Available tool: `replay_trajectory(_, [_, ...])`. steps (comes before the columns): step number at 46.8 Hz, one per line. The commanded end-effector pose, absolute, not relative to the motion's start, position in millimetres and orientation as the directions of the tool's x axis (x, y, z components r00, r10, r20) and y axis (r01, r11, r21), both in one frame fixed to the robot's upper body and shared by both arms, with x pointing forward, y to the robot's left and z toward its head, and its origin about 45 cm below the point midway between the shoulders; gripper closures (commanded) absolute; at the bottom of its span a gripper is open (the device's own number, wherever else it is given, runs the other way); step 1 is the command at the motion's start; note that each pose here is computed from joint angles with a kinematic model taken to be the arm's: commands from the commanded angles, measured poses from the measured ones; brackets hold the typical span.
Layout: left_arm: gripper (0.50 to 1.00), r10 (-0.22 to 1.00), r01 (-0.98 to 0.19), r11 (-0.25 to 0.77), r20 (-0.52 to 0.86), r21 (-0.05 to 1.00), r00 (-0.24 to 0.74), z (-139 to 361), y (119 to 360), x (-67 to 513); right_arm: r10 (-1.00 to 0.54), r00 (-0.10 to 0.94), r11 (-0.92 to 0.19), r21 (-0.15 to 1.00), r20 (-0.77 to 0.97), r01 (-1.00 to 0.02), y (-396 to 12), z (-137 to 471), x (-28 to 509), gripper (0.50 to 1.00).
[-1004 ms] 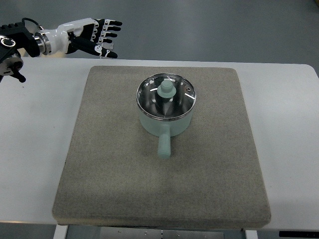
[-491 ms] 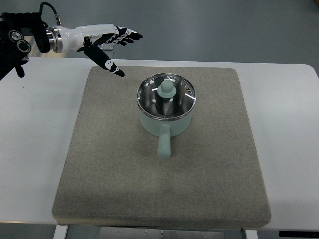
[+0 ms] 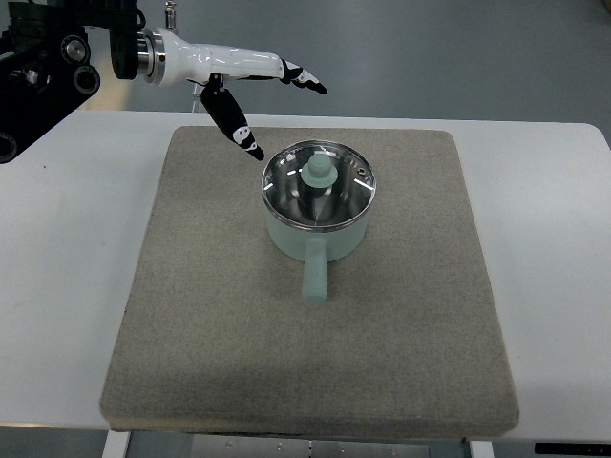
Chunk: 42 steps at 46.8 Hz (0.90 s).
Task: Place lid left of pot with left hand
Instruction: 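Reach the left hand over the glass lid, fingers angled down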
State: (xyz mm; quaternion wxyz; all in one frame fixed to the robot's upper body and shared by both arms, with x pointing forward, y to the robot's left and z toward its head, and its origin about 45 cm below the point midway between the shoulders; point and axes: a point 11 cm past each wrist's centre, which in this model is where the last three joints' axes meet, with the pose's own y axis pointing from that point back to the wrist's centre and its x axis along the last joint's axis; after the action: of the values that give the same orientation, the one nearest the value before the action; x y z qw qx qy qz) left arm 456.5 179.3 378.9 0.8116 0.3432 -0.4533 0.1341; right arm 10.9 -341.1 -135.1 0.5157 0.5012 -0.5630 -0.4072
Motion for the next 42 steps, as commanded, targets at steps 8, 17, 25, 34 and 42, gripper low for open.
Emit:
replay_trajectory(8, [0.508,-0.201,-0.522,0.705,0.841,0.480,0.502,381.8,166.4,454.6,-0.984,0.034,0.166,0.976,0.172,-0.144,-341.1,-135.1,10.9,0.579])
replay_trajectory(17, [0.508,-0.269,-0.515,0.681,0.832,0.521,0.486,377.1,160.9,453.9,-0.984,0.034,0.166,0.976,0.172,-0.144,-341.1,-135.1,10.9,0.579])
replay_trajectory(25, [0.506,-0.352,-0.483,0.674,0.818,0.559,0.455,365.5,136.0,449.8,-0.984,0.034,0.166,0.976,0.172,-0.144,-341.1,-135.1,10.9,0.579])
replay_trajectory(34, [0.506,-0.409,-0.476,0.669,0.818,0.571,0.405,369.6,116.2,448.2,-0.984,0.034,0.166,0.976,0.172,-0.144,-341.1,-135.1,10.9,0.579])
replay_trajectory(42, [0.506,-0.454,-0.474,0.657,0.810,0.585,0.371,366.2,104.8,447.3,-0.984,0.034,0.166,0.976,0.172,-0.144,-341.1,-135.1,10.9,0.579])
